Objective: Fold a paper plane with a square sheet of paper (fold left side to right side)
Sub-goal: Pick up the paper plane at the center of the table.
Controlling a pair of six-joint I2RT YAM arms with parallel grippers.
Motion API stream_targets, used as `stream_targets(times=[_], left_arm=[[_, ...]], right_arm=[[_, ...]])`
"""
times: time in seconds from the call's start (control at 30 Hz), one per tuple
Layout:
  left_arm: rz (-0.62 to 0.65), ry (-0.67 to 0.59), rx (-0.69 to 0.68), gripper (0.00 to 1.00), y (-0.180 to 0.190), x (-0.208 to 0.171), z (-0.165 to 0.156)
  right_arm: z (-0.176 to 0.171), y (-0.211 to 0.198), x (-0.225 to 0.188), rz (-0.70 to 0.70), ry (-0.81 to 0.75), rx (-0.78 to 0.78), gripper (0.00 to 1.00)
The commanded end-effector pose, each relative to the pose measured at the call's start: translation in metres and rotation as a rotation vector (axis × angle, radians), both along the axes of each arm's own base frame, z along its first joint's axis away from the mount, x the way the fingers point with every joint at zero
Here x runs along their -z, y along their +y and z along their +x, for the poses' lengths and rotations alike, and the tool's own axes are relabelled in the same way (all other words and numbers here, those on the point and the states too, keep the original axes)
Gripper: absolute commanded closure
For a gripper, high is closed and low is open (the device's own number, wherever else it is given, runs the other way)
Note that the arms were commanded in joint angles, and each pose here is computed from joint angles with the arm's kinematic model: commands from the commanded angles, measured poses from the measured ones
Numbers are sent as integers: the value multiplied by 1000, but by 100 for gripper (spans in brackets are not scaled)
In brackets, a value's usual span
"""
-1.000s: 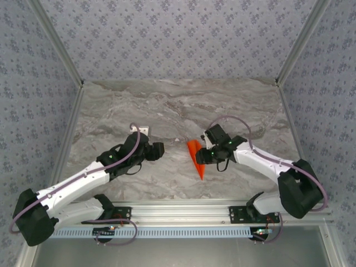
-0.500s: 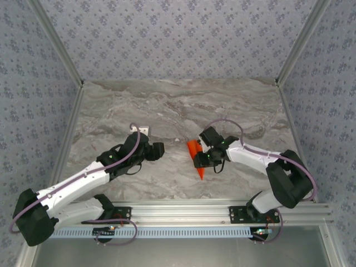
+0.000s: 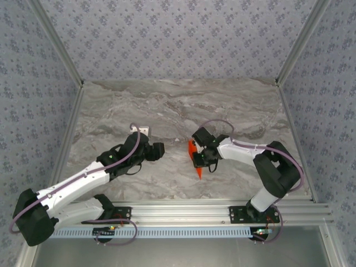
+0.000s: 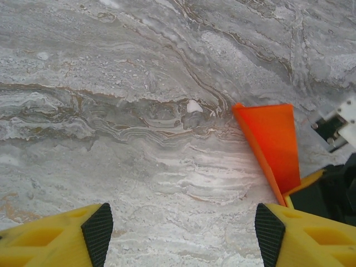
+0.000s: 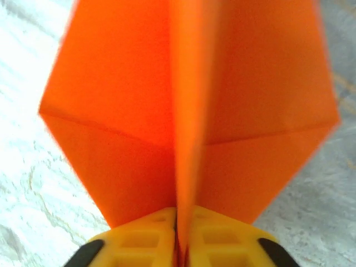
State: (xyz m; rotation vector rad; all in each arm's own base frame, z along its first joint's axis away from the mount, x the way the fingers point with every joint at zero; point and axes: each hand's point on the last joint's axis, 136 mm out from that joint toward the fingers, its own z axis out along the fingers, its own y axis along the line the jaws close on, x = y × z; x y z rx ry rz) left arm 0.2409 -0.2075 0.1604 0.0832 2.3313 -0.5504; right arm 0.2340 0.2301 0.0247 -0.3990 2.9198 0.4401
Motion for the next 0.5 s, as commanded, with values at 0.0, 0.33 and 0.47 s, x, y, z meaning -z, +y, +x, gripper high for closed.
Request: stream_targets(times=[0.0,0.33,0.47], left_arm=[[-27,-1,36,26,-2,-7,-6],[-139,-20,171,2,-17,-15,-27],[-128,-18,180,2,-13,-14,-31]], right_arm=[[37,2,-26,-19,-81,58,91],[149,-13,-44,-225,-122,218,91],[175,-13,-38,-289,-98,215,90]])
